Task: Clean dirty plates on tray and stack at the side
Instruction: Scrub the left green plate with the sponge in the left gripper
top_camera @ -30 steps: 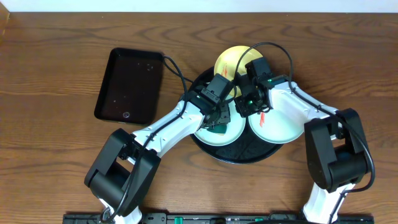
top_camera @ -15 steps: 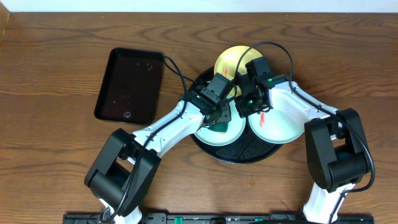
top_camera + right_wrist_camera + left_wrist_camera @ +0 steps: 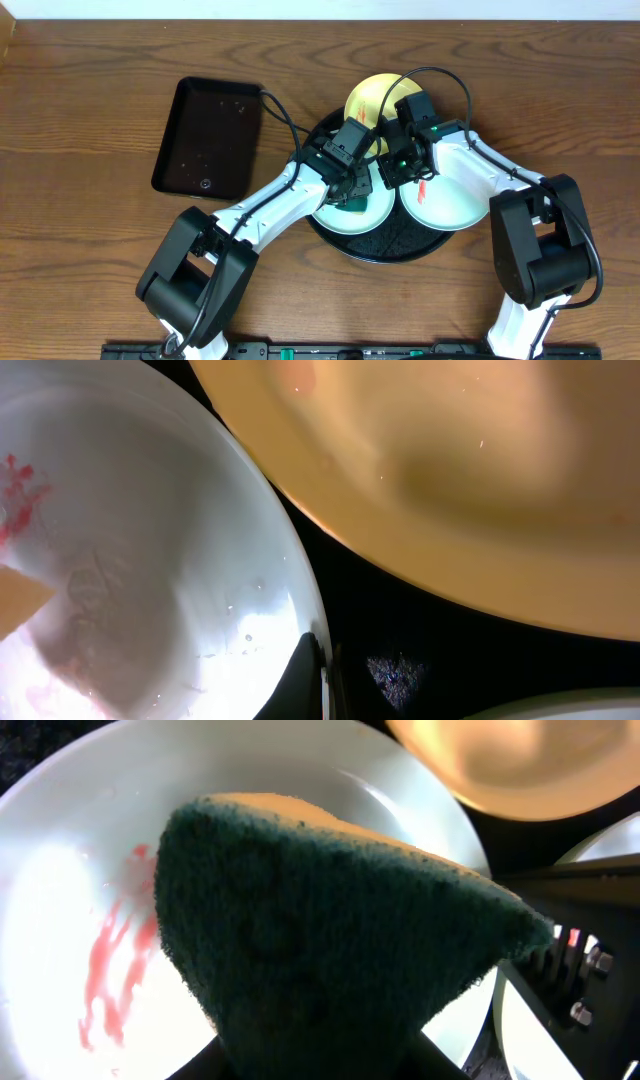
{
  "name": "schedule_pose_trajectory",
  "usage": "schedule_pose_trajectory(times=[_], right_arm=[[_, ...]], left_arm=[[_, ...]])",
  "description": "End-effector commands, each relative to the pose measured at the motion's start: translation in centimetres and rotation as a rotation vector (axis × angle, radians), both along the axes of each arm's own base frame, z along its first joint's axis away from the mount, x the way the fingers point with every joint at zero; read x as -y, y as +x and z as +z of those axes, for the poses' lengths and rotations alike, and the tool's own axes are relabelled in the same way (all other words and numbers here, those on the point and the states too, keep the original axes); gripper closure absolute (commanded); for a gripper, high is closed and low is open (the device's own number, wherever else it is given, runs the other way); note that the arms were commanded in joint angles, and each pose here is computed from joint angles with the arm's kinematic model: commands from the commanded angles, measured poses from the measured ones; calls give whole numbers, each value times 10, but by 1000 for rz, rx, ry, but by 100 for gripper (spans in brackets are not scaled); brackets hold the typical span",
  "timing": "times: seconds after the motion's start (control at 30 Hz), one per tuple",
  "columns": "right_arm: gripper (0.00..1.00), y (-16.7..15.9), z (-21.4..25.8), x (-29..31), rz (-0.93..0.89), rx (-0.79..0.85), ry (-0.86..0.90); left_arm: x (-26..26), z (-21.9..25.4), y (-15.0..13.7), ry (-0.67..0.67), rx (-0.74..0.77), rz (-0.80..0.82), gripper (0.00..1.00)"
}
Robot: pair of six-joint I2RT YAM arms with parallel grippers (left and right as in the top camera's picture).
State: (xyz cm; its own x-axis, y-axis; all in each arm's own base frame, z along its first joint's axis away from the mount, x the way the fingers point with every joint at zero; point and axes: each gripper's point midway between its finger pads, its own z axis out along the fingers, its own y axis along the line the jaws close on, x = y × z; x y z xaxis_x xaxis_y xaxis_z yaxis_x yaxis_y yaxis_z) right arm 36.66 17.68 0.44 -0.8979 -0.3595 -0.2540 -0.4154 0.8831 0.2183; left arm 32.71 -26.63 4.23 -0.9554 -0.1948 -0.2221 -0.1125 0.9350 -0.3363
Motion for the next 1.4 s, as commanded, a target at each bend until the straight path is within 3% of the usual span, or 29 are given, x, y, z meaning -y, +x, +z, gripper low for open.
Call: schedule_pose_trajectory(times=[0.0, 0.37, 0.43, 0.57, 1.2, 1.37], right_arm=[[99, -2, -8, 2, 1, -15, -24], [99, -3, -8, 2, 1, -17, -24], [99, -2, -8, 2, 1, -15, -24], [99, -2, -8, 2, 1, -15, -24], [99, -3, -8, 2, 1, -17, -25], [98, -3, -8, 2, 1, -17, -25]], left_arm=[[-3, -16, -1, 30, -19, 19, 66], [-3, -37, -3, 40, -65, 70, 65], [-2, -36, -1, 34, -59, 70, 56], [-2, -36, -1, 33, -57, 69, 52], [1, -9, 3, 20, 13, -11, 52], [1, -9, 3, 20, 14, -11, 35]])
